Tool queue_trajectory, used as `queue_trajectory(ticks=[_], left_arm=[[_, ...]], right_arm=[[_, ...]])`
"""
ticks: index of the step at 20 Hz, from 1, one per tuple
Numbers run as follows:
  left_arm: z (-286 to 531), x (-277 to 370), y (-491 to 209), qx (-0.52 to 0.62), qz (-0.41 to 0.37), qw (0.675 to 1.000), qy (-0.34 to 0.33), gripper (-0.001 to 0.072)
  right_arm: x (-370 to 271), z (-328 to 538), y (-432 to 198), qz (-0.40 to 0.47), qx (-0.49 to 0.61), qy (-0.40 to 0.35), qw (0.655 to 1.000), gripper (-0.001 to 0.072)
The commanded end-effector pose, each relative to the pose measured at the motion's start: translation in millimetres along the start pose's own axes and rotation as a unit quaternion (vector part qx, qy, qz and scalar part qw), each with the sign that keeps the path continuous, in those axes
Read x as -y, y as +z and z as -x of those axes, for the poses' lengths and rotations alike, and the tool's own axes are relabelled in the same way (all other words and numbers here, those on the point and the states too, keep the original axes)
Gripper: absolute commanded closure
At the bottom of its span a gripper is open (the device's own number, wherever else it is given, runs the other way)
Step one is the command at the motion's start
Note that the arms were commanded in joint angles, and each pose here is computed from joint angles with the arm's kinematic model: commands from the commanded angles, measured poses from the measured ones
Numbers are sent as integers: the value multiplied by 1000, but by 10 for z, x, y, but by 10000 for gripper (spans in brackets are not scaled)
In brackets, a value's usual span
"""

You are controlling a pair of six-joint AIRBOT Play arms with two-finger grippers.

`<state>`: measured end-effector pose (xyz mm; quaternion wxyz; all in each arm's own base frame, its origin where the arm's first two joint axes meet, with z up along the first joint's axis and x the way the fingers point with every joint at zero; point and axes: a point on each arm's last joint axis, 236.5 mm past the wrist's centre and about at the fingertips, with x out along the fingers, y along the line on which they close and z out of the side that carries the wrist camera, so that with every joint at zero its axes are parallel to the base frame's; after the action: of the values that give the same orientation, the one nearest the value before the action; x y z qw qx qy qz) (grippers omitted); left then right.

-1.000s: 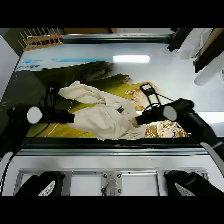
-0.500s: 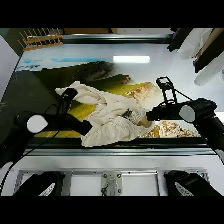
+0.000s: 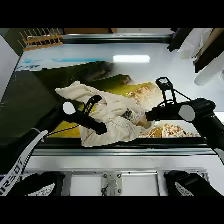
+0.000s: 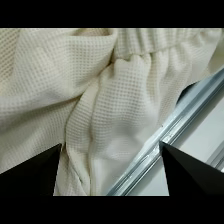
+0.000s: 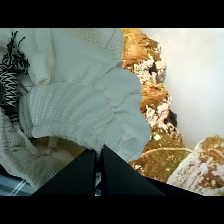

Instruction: Fold the clothes and pants, and hang the long-sleeved shirts on hangers.

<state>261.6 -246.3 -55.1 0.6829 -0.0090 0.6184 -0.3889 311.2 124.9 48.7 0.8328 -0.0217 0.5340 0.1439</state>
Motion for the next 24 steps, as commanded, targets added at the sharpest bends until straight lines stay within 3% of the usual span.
queue_trajectory(ticks=[1,5,6,7,8,11,14,16,19,24], left_arm=[[-167,-90,5,-16,7,1000,-7,42],[-255,120,-227,-59,0,998,-33,44],[-262,183,-296,-74,-5,996,-40,117],[-258,251,-340,-84,-10,995,-46,438],[-226,298,-336,-82,-17,995,-48,665],[299,437,104,4,-59,998,-32,688],[1773,798,944,209,-117,971,14,688],[3014,1290,1277,362,-164,916,49,688],[4481,2302,1163,533,-245,808,57,687],[5463,3608,516,645,-350,679,-32,688]], right_arm=[[-36,-14,-3,-5,-3,8,1000,694],[-34,-29,-7,-5,-5,8,1000,694],[-33,-29,-7,-4,-5,7,1000,694],[-32,-29,-5,-4,-4,7,1000,694],[-20,-29,-4,-3,-4,5,1000,694],[128,102,149,9,15,-25,1000,694],[204,796,747,23,98,-39,994,694],[154,1568,1267,32,201,-41,978,694],[-60,2935,1747,45,364,-28,930,694],[-516,4903,1696,61,591,42,803,695]])
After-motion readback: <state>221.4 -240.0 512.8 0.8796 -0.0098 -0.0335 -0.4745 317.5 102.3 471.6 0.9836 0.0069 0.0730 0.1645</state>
